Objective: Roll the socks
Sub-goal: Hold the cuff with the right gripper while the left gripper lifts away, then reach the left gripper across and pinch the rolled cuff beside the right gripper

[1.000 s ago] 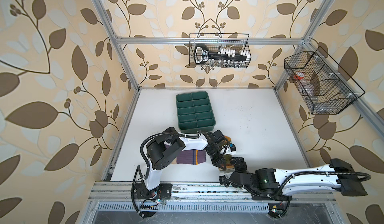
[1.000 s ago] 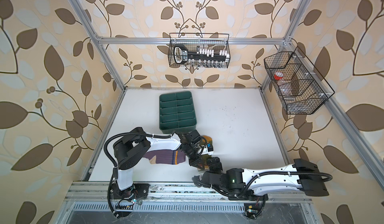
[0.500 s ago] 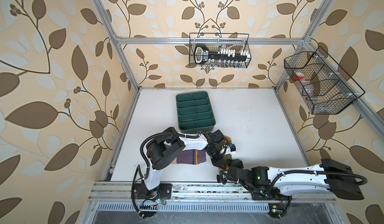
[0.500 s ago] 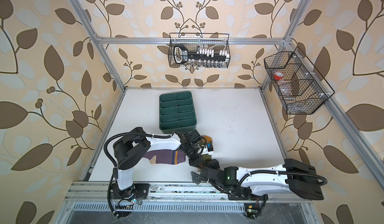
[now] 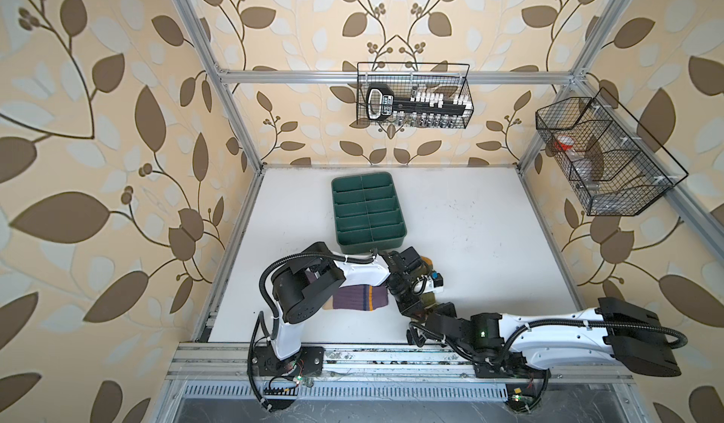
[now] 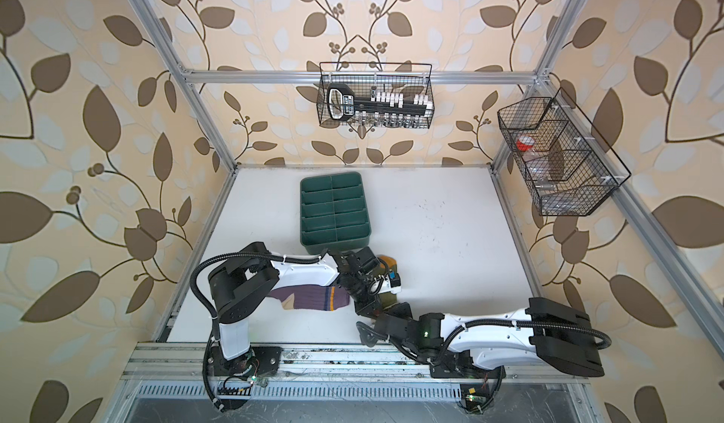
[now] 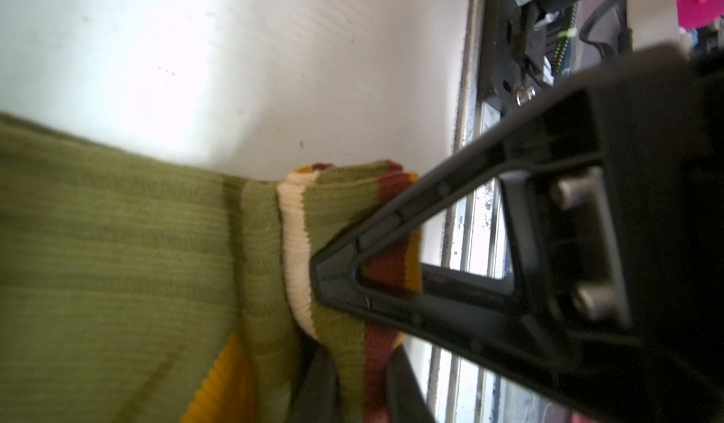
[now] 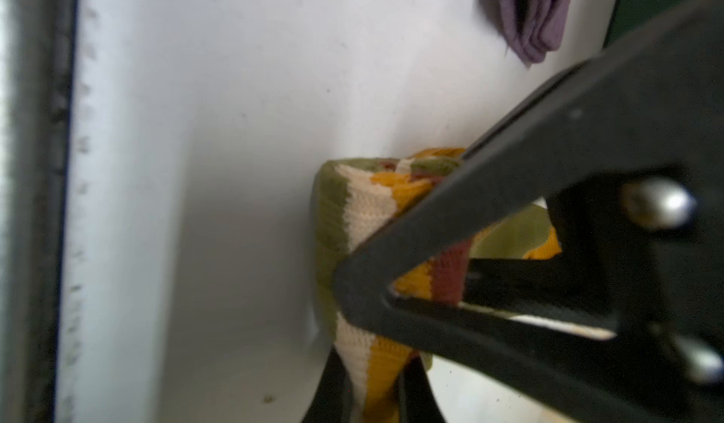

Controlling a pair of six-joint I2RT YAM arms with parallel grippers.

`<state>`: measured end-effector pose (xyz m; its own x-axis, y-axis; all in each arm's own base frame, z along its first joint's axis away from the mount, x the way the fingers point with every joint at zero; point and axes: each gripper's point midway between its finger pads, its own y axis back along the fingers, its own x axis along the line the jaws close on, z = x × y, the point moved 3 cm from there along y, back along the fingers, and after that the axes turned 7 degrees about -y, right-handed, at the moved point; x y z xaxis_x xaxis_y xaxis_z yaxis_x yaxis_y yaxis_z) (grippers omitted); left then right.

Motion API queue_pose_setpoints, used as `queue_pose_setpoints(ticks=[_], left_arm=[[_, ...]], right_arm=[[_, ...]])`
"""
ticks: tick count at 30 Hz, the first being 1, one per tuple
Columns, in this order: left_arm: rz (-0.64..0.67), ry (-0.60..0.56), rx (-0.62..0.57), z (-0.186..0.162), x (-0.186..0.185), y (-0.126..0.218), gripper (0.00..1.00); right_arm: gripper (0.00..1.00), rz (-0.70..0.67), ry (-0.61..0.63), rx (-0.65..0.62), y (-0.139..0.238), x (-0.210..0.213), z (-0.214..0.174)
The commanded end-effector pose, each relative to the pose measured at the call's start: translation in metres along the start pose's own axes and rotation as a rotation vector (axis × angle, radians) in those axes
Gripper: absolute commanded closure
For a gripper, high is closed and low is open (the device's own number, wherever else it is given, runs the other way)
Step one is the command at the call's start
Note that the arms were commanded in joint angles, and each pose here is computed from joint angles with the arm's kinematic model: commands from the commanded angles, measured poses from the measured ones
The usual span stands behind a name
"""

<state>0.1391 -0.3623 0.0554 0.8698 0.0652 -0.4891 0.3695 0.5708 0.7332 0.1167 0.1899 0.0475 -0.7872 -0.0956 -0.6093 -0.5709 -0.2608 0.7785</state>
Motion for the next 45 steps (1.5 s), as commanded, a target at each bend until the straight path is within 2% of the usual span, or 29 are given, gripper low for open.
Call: queue_pose_setpoints(ticks=[1, 5, 9, 13, 17, 21, 25, 28, 31, 35, 37, 41, 45], left_arm=[[0.125, -0.006, 0.036, -0.006, 0.002, 0.018, 0.66], [0.231, -0.101, -0.045, 0.018, -0.006, 0.053, 0.53], [0.383, -0.2, -0.156, 0.044, -0.014, 0.105, 0.48], [0.702, -0.292, -0.318, 0.059, -0.025, 0.198, 0.43], [1.04, -0.471, -0.412, 0.049, -0.057, 0.285, 0.34], [1.118, -0.668, -0.41, 0.024, -0.093, 0.314, 0.32], [1.069, -0.841, -0.288, -0.001, -0.109, 0.305, 0.31], [0.992, -0.909, -0.243, -0.013, -0.115, 0.289, 0.31], [0.95, -0.953, -0.126, -0.025, -0.109, 0.258, 0.3], [0.97, -1.062, 0.074, -0.033, -0.104, 0.206, 0.28], [0.966, -1.11, 0.126, -0.036, -0.106, 0.18, 0.27], [0.933, -1.115, 0.172, -0.039, -0.104, 0.131, 0.29], [0.914, -1.009, 0.111, -0.033, -0.1, 0.102, 0.3]], right_arm=[[1.0, 0.209, 0.079, 0.037, 0.0, 0.035, -0.017], [1.0, 0.274, 0.075, 0.021, 0.005, 0.038, -0.019], [1.0, 0.366, 0.083, -0.006, 0.012, 0.042, -0.02], [1.0, 0.475, 0.034, -0.013, 0.018, 0.038, -0.019], [1.0, 0.593, -0.122, -0.037, 0.025, 0.024, -0.001], [0.96, 0.727, -0.256, -0.039, 0.028, 0.011, 0.024], [1.0, 0.816, -0.298, 0.007, 0.022, 0.01, 0.038], [1.0, 0.834, -0.326, 0.026, 0.014, 0.008, 0.042], [1.0, 0.841, -0.378, 0.028, 0.006, -0.001, 0.041], [0.99, 0.87, -0.465, 0.001, -0.006, -0.011, 0.045], [0.99, 0.9, -0.485, 0.01, -0.013, -0.011, 0.046], [0.98, 0.959, -0.482, 0.045, -0.022, -0.007, 0.049], [0.96, 0.978, -0.493, 0.061, -0.027, -0.006, 0.044]])
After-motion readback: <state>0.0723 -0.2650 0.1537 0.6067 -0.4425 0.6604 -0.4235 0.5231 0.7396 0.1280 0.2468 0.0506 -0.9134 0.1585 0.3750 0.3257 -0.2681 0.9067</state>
